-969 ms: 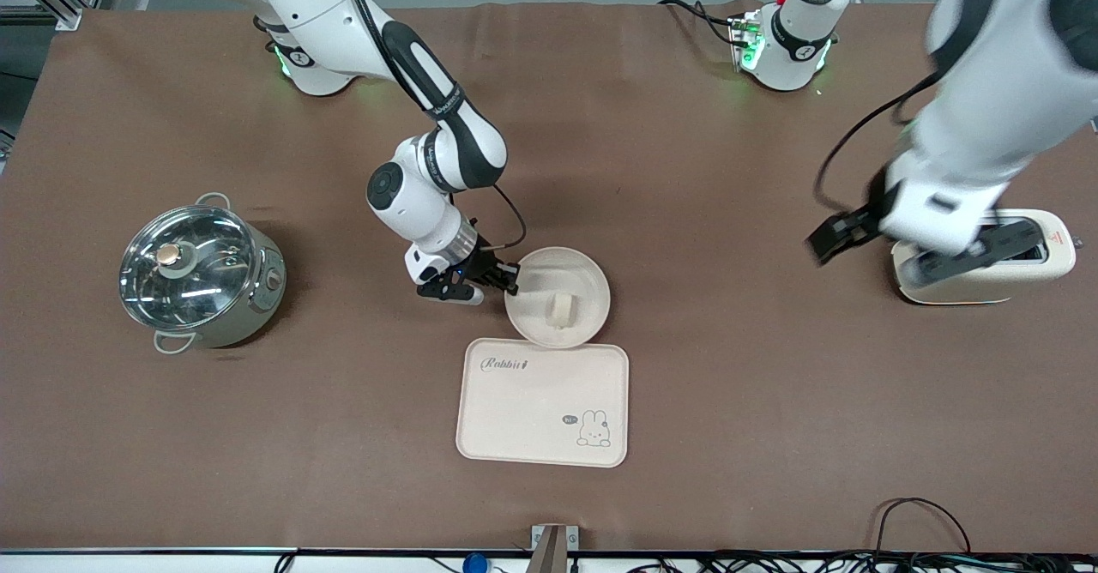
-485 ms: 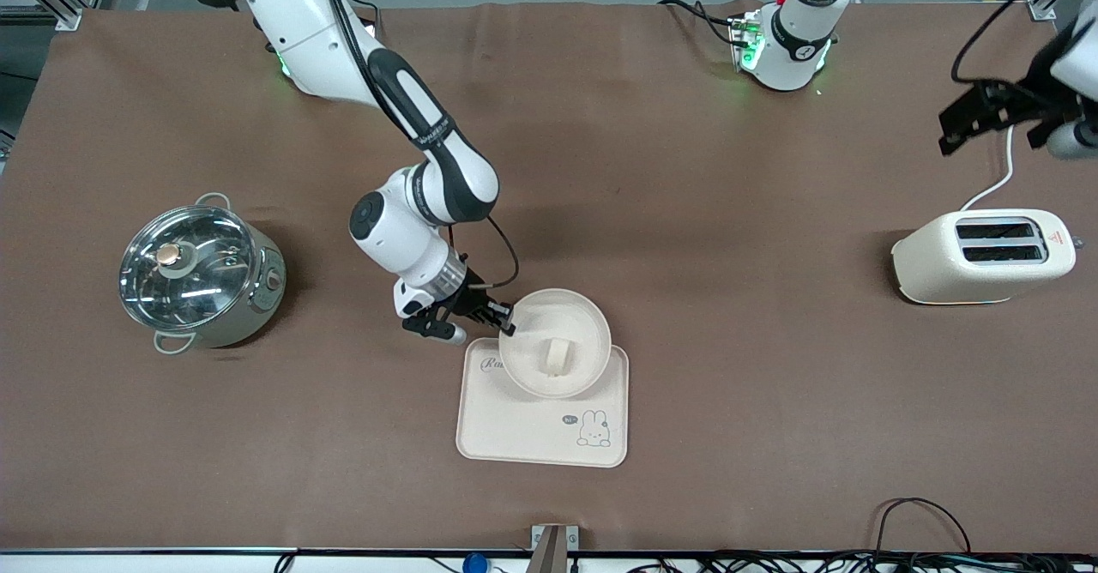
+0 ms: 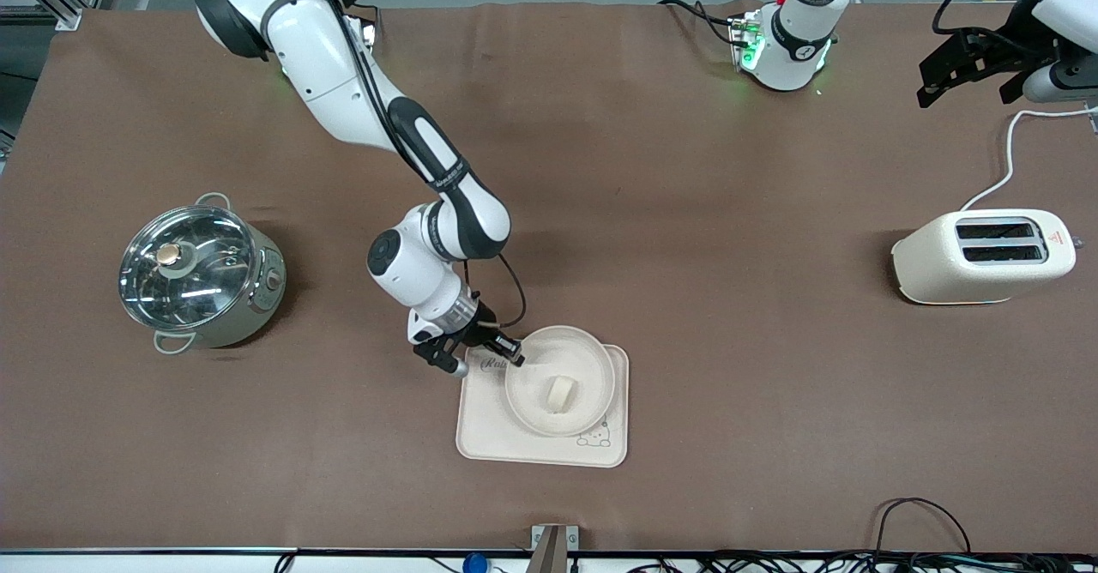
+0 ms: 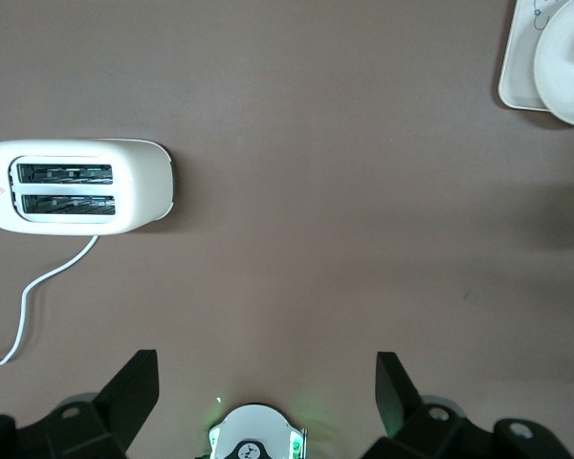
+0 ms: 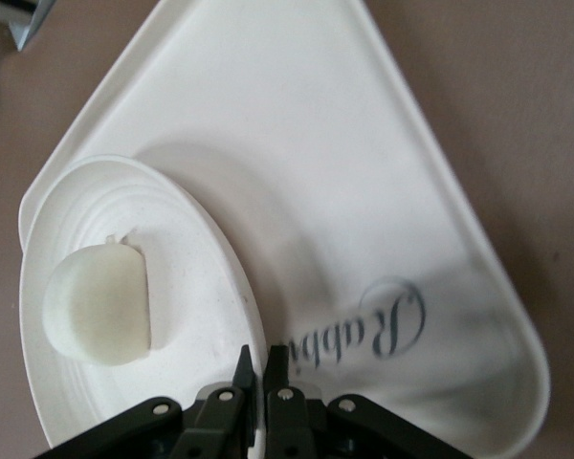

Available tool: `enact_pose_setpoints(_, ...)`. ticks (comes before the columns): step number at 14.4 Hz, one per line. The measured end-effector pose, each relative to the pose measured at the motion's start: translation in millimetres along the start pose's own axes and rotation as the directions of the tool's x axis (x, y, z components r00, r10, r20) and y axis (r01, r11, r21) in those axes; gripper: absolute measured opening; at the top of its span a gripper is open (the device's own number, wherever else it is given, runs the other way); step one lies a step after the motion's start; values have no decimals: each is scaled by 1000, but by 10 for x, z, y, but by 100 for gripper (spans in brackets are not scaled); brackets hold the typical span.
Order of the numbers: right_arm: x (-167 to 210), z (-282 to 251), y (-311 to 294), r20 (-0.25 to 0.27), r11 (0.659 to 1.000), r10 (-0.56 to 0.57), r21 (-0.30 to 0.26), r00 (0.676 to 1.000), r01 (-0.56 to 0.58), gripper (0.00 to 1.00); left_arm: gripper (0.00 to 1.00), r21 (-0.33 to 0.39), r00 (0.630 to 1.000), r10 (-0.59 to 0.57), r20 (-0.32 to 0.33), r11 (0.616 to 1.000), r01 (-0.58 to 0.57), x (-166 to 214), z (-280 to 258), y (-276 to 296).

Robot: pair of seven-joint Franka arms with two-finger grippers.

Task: Place bun in plate and plate on tray
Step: 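Lower the plate onto the Rabbit tray with the right gripper, then open the right gripper and release the plate on the tray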

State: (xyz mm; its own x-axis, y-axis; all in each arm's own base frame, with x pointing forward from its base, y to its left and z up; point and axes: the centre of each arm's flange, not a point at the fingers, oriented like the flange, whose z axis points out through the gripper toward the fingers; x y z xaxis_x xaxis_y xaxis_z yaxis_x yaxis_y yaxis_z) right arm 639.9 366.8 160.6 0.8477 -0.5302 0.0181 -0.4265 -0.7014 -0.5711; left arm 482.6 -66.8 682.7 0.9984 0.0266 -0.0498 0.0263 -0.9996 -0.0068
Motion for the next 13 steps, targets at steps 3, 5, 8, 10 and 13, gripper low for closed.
enact_pose_setpoints(3, 232, -10, 69, -19, 1000, 23, 8, 1000, -22, 6, 100, -2, 1000, 1, -4, 1000, -1, 37, 37, 10)
enact_pose_setpoints(5, 276, -19, 92, -23, 1000, 26, 8, 999, -26, 6, 100, -2, 1000, 3, 0, 1000, -3, 63, 67, 19)
enact_pose_setpoints(8, 308, -38, 80, -27, 1000, 28, 13, 999, -28, 31, 100, -4, 1000, 9, -6, 1000, -9, 104, 80, 53)
enact_pose_setpoints(10, 360, -68, 65, -32, 999, 32, 20, 999, -32, 52, 100, -5, 1000, 9, -10, 1000, -9, 135, 75, 57)
enact_pose_setpoints(13, 343, -82, 2, -31, 999, 29, 30, 999, -28, 82, 100, 1, 1000, 10, -14, 1000, -10, 198, 71, 61)
